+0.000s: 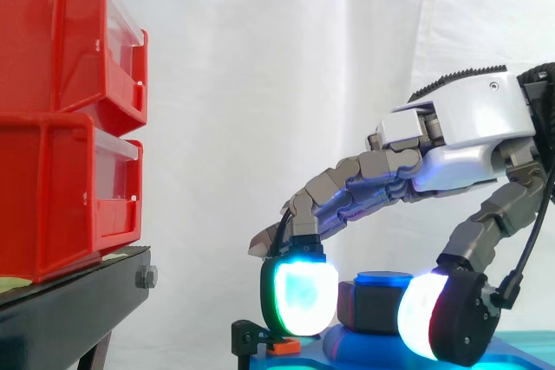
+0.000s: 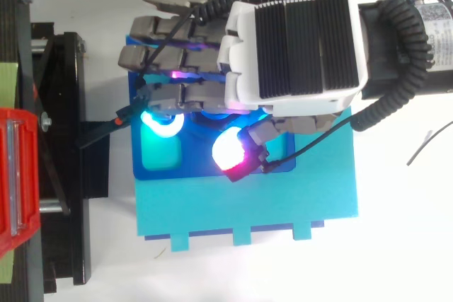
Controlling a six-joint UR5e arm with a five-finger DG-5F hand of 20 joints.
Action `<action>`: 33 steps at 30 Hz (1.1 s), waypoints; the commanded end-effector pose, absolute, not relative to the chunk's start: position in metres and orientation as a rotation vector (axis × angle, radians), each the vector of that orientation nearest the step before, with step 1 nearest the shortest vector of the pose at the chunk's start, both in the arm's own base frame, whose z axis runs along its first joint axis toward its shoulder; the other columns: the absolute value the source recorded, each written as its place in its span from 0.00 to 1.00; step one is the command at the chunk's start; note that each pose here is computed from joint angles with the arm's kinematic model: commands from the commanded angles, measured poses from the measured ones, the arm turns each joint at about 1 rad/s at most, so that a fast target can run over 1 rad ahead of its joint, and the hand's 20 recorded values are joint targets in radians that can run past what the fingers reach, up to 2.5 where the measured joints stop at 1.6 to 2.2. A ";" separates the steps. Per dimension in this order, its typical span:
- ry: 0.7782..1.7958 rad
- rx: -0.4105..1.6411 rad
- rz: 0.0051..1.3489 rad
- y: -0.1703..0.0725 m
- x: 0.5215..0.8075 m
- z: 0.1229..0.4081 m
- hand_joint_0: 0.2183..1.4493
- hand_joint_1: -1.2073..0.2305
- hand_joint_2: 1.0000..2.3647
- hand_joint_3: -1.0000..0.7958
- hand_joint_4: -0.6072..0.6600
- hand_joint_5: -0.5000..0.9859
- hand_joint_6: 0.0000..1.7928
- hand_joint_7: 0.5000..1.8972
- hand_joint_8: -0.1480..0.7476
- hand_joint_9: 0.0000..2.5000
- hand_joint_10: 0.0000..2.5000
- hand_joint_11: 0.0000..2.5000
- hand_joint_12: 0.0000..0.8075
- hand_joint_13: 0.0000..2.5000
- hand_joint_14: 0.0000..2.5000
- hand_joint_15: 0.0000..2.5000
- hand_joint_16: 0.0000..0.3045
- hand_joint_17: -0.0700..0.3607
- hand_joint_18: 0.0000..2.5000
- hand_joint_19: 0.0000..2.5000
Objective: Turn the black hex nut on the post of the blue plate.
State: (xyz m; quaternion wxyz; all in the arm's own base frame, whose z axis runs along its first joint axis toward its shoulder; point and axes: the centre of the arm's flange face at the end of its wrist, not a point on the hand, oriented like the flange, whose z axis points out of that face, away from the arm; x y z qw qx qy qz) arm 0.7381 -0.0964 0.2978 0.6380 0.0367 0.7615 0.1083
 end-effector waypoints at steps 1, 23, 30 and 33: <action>1.736 0.079 0.249 -0.092 0.739 0.302 0.24 0.32 0.00 0.28 0.60 0.18 0.28 0.29 0.41 0.09 0.00 0.00 0.44 0.04 0.00 0.00 0.18 0.44 0.00 0.00; 1.802 0.125 0.198 -0.094 0.709 0.405 0.20 0.41 0.00 0.28 0.60 0.18 0.28 0.25 0.42 0.07 0.00 0.00 0.46 0.02 0.00 0.00 0.20 0.48 0.00 0.00; 1.738 0.232 0.188 -0.095 0.661 0.417 0.19 0.42 0.00 0.28 0.57 0.18 0.28 0.19 0.42 0.07 0.00 0.00 0.46 0.01 0.00 0.00 0.20 0.48 0.00 0.00; 1.693 0.285 0.212 -0.094 0.635 0.416 0.19 0.42 0.00 0.28 0.56 0.19 0.28 0.18 0.42 0.07 0.00 0.00 0.46 0.00 0.00 0.00 0.20 0.48 0.00 0.01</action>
